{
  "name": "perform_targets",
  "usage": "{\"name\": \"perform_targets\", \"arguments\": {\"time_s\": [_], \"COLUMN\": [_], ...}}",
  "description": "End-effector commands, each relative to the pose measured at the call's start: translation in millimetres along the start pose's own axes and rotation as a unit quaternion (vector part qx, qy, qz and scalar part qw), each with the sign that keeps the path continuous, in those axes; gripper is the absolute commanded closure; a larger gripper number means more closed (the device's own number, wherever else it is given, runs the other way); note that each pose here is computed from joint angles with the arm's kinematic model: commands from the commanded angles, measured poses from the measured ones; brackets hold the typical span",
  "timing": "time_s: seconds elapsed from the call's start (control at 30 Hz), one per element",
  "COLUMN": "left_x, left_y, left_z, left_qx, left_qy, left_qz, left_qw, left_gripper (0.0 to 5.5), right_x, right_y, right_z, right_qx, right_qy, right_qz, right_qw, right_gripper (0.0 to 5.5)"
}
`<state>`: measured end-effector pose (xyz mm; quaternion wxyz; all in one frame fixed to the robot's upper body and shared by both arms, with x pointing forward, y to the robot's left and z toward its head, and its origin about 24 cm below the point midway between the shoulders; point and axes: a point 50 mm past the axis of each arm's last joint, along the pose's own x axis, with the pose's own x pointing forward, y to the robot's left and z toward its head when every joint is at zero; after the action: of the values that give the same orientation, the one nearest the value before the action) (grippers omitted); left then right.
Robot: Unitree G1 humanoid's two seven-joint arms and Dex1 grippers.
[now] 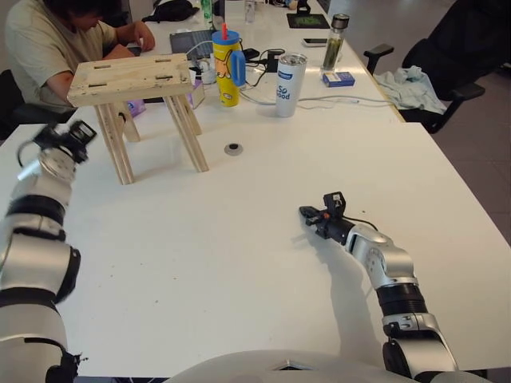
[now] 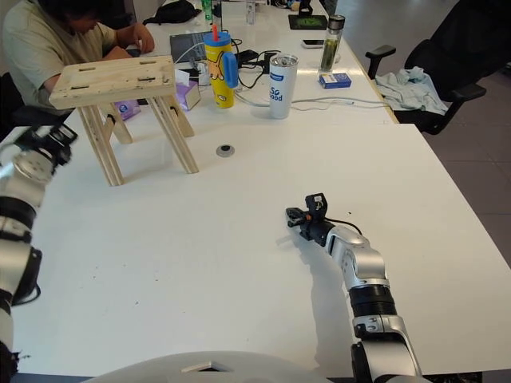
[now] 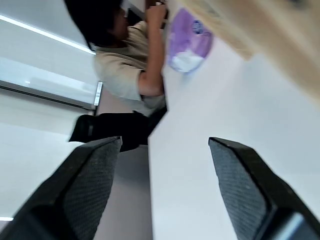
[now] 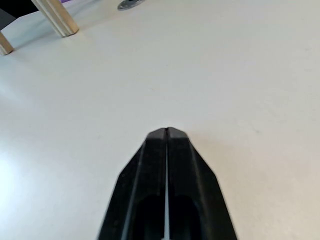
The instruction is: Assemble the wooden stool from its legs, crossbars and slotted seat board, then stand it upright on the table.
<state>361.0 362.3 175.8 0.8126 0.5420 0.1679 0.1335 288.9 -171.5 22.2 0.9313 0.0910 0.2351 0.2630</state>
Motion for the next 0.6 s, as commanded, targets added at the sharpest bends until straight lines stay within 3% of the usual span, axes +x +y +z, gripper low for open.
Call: {"name": "perform_targets", "arguments": {"time_s": [0.03, 0.17, 0.27, 0.43, 0.5, 0.6], "left_x": [-3, -17, -31, -57, -65, -68], "left_y": [-32, -72, -92, -117, -130, -143], "left_z": [-14, -45, -53, -12, 8, 19], "left_qx": [-0.055, -0.216, -0.32, -0.439, -0.468, -0.469], "left_qy": [0.004, 0.014, -0.025, -0.137, -0.147, -0.134], "left_qz": [-0.025, -0.018, 0.022, 0.051, 0.035, 0.02], "left_qw": [0.998, 0.976, 0.947, 0.886, 0.871, 0.873], "left_gripper": [2.24, 2.24, 2.24, 2.24, 2.24, 2.24], "right_x": [0, -1, 1, 1, 1, 2], "right_y": [-6, -10, -8, -7, -6, -3], "right_z": [2, 8, 13, 13, 11, 4], "right_qx": [-0.009, -0.019, -0.026, -0.021, -0.014, -0.004], "right_qy": [0.005, -0.003, -0.016, -0.028, -0.032, -0.031], "right_qz": [-0.005, -0.007, -0.003, -0.013, -0.017, -0.024], "right_qw": [1.0, 1.0, 1.0, 0.999, 0.999, 0.999], "right_gripper": [5.5, 5.5, 5.5, 5.5, 5.5, 5.5]}}
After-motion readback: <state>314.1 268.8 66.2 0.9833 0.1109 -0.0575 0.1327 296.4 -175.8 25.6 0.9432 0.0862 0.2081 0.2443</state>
